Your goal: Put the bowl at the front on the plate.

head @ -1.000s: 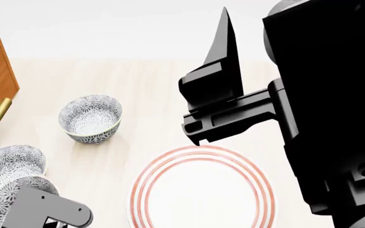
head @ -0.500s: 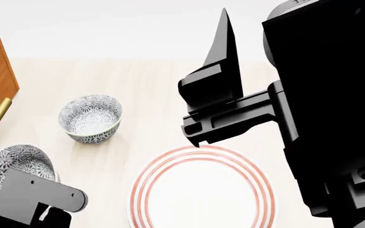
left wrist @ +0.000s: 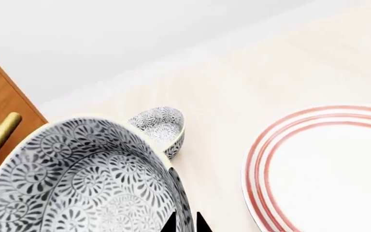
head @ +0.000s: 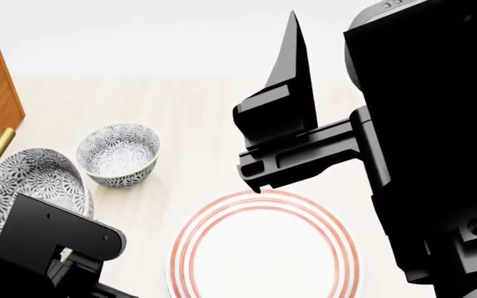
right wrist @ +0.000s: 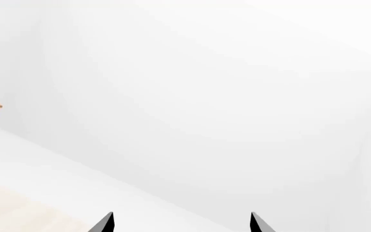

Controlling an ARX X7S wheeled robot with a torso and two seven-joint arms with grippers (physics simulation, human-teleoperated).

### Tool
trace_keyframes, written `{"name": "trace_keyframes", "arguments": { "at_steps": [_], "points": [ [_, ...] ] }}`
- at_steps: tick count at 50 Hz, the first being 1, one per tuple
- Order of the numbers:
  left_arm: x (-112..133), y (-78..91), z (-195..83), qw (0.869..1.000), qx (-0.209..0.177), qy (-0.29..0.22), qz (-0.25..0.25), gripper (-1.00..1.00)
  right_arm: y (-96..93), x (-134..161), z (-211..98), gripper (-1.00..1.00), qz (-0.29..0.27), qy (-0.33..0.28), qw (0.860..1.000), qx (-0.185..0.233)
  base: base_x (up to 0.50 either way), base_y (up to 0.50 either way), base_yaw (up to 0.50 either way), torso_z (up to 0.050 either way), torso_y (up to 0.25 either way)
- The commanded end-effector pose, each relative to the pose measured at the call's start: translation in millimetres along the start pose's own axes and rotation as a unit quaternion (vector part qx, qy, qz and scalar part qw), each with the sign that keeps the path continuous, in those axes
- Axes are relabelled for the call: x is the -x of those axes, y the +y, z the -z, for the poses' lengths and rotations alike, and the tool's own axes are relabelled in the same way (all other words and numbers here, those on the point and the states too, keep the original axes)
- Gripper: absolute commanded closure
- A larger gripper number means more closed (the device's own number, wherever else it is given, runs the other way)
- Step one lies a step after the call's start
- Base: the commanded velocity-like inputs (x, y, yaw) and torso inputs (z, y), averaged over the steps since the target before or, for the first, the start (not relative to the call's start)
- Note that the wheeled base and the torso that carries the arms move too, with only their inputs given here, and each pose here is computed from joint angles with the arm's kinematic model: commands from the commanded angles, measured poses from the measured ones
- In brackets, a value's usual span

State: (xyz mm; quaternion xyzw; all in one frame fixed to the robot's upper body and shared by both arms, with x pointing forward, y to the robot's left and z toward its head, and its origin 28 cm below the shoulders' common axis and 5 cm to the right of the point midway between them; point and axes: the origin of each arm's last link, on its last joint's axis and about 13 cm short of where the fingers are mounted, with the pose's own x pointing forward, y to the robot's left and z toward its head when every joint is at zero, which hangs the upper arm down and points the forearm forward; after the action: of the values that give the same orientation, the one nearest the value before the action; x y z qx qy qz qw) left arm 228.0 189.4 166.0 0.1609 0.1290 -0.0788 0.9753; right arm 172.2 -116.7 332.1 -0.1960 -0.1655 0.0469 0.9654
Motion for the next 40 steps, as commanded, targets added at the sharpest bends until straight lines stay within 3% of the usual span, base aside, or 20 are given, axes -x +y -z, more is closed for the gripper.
{"name": "trace_keyframes", "arguments": {
  "at_steps": [1, 15, 40],
  "points": [
    [-1.9, 1.0, -12.1, 1.0, -0.006, -0.031, -0.003, 1.0, 0.8, -0.3, 1.6, -1.0, -0.002, -0.001, 1.0, 0.0, 0.0, 0.0, 0.0, 0.0, 0.0],
    [-7.5, 0.5, -24.8, 0.998, -0.005, -0.055, 0.002, 1.0, 0.9, 0.3, 2.5, -1.0, -0.002, -0.002, 1.0, -0.003, 0.0, 0.0, 0.0, 0.0, 0.0],
    [-7.0, -10.6, -48.2, 0.99, -0.064, -0.124, 0.029, 1.0, 2.9, 1.1, 1.3, -1.0, -0.008, -0.008, 1.0, 0.0, 0.0, 0.0, 0.0, 0.0, 0.0]
  ]
}}
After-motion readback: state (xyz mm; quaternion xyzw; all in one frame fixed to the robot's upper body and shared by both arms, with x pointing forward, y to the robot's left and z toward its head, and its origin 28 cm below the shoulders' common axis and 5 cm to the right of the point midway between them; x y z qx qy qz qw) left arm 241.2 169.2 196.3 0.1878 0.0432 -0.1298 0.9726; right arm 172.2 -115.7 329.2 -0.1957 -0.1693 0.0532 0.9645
